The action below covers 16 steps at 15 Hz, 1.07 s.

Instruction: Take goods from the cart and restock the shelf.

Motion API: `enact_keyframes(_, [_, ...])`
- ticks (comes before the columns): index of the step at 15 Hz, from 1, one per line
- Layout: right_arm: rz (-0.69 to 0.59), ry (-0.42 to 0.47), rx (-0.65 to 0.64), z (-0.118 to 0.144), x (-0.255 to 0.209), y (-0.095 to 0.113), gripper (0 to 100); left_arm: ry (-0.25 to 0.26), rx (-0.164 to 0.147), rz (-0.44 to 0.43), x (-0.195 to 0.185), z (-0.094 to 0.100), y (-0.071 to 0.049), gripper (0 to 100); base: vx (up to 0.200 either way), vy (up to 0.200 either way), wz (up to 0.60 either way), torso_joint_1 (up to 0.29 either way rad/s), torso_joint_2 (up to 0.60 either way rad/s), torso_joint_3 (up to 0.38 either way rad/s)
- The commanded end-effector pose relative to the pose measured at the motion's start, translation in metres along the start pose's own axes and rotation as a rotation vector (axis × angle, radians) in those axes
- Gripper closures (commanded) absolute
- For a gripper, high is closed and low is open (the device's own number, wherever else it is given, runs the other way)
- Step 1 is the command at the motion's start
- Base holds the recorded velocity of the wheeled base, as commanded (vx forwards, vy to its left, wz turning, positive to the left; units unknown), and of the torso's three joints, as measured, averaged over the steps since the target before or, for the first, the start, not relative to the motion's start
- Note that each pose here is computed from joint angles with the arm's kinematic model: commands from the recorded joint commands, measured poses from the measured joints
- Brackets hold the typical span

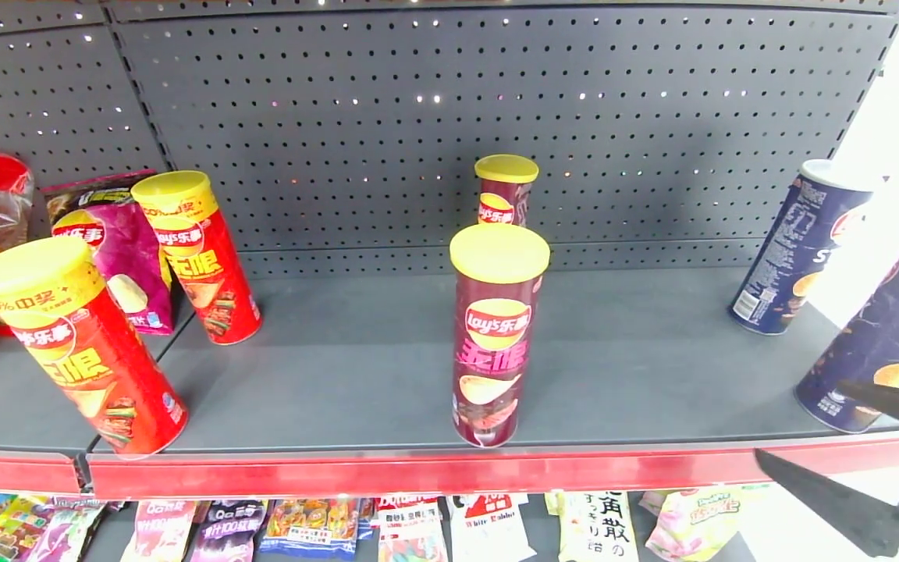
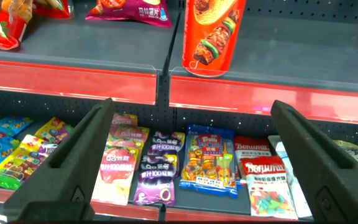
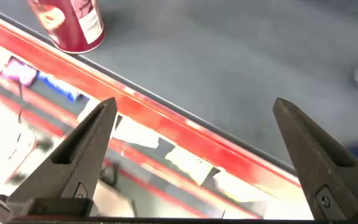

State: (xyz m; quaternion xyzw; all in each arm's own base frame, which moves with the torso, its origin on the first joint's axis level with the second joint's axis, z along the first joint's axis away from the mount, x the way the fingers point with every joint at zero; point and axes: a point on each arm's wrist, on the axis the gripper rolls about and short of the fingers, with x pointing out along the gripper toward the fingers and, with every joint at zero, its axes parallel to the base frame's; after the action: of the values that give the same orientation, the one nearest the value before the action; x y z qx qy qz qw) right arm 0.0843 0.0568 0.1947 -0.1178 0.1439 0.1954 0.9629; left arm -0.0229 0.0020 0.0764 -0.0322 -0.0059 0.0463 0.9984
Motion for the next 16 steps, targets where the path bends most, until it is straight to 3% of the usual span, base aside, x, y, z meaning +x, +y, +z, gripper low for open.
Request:
enact_keyframes(1, [-0.228, -0.016, 0.078, -0.025, -0.043, -0.022, 0, 0.000, 0.000, 0.001, 0.000, 0.000, 0.000, 0, 0.000, 0.000, 0.00, 0.000, 0.00, 0.000])
enact_keyframes(3, [-0.446, 0.077, 0.160, -0.045, -0.064, -0.026, 0, 0.000, 0.000, -0.001, 0.000, 0.000, 0.000, 0, 0.000, 0.000, 0.00, 0.000, 0.00, 0.000])
enact_keyframes(5, [-0.573, 0.092, 0.220, -0.070, -0.085, -0.014, 0, 0.000, 0.000, 0.001, 0.000, 0.000, 0.000, 0, 0.000, 0.000, 0.00, 0.000, 0.00, 0.000])
enact_keyframes(9, [-0.352, -0.136, 0.175, -0.139, -0.095, 0.017, 0, 0.000, 0.000, 0.001, 0.000, 0.000, 0.000, 0, 0.000, 0.000, 0.00, 0.000, 0.00, 0.000])
enact_keyframes(14, [-0.344, -0.208, 0.186, -0.145, -0.086, 0.016, 0, 0.000, 0.000, 0.001, 0.000, 0.000, 0.000, 0, 0.000, 0.000, 0.00, 0.000, 0.00, 0.000])
enact_keyframes(16, [-0.423, -0.306, 0.190, -0.145, -0.080, 0.013, 0, 0.000, 0.000, 0.001, 0.000, 0.000, 0.000, 0, 0.000, 0.000, 0.00, 0.000, 0.00, 0.000])
